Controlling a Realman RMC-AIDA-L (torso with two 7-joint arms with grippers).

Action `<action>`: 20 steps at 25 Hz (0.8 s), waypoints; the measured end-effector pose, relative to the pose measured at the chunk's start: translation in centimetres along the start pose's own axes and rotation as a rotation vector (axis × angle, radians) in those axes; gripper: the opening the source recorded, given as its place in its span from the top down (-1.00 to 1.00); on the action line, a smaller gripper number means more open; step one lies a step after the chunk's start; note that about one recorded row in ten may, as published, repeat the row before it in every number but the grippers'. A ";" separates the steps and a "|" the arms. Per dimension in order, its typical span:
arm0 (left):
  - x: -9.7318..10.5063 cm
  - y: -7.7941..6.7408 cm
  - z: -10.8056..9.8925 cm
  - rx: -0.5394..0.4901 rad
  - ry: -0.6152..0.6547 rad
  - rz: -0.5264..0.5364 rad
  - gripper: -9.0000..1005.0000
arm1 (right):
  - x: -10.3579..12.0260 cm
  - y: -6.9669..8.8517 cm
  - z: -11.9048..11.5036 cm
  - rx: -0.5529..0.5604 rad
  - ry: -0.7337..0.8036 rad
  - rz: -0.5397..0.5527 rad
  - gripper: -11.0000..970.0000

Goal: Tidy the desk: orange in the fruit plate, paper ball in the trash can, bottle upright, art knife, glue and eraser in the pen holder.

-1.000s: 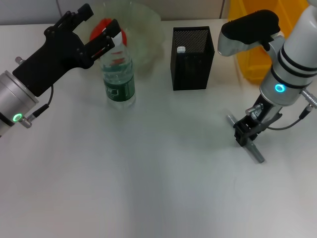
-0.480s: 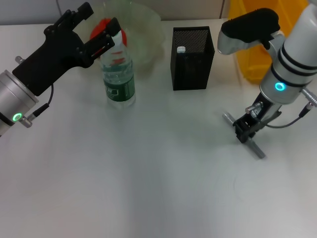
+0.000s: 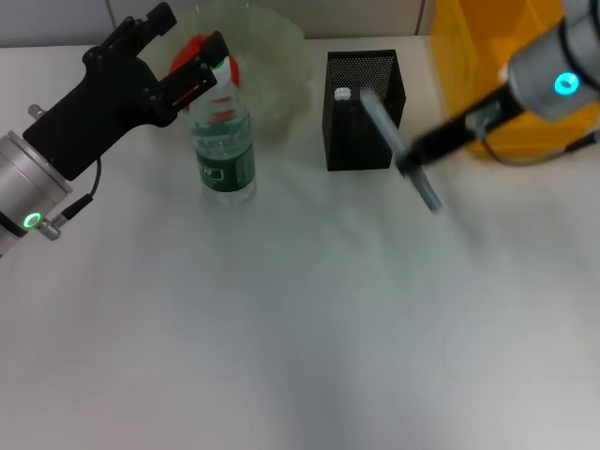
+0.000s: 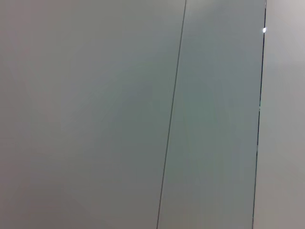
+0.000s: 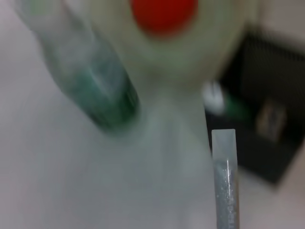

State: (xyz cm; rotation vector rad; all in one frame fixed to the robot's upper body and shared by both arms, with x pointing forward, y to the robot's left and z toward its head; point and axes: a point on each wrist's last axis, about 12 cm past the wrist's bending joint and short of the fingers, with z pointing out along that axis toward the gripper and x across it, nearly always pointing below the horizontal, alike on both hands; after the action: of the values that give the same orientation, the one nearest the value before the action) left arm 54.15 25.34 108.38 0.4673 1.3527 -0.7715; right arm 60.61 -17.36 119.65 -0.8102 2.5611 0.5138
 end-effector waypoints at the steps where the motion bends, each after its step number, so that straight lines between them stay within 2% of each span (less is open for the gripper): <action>1: 0.0 0.0 0.0 -0.002 0.000 0.000 -0.62 | -0.1 -0.1 -0.4 -0.015 -0.057 -0.008 0.69; 2: 0.0 0.0 -0.1 -0.004 0.000 0.000 -0.62 | -0.2 -0.4 -0.9 -0.042 -0.159 -0.018 0.69; 3: 0.0 0.0 -0.1 -0.004 0.000 0.000 -0.62 | -0.2 -0.4 -0.9 -0.042 -0.159 -0.018 0.69; 6: 0.0 0.1 -0.2 -0.010 -0.003 0.001 -0.62 | -0.6 -1.0 -1.5 -0.084 -0.320 -0.052 0.69; 7: -0.1 0.2 -0.2 -0.011 -0.004 0.002 -0.62 | -0.7 -1.5 -1.6 -0.098 -0.423 -0.088 0.69; 8: -0.1 0.2 -0.2 -0.012 -0.005 0.002 -0.62 | -0.7 -1.5 -1.6 -0.098 -0.423 -0.088 0.69; 9: -0.1 0.2 -0.2 -0.013 -0.005 0.003 -0.62 | -0.7 -1.8 -1.5 -0.108 -0.487 -0.101 0.69; 12: -0.1 0.2 -0.1 -0.011 -0.007 0.006 -0.62 | -0.6 -3.0 -0.6 -0.129 -0.648 -0.119 0.69; 17: -0.2 0.2 0.0 -0.011 -0.010 0.005 -0.62 | -0.3 -5.1 1.6 -0.174 -0.821 -0.070 0.70; 20: -0.2 0.2 0.0 -0.012 -0.011 0.004 -0.62 | -0.2 -5.4 2.3 -0.166 -0.830 -0.079 0.70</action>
State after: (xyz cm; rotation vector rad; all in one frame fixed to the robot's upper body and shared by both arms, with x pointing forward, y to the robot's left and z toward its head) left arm 54.25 25.52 108.51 0.4555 1.3455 -0.7610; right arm 64.70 -20.33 116.56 -0.5752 1.7337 0.8342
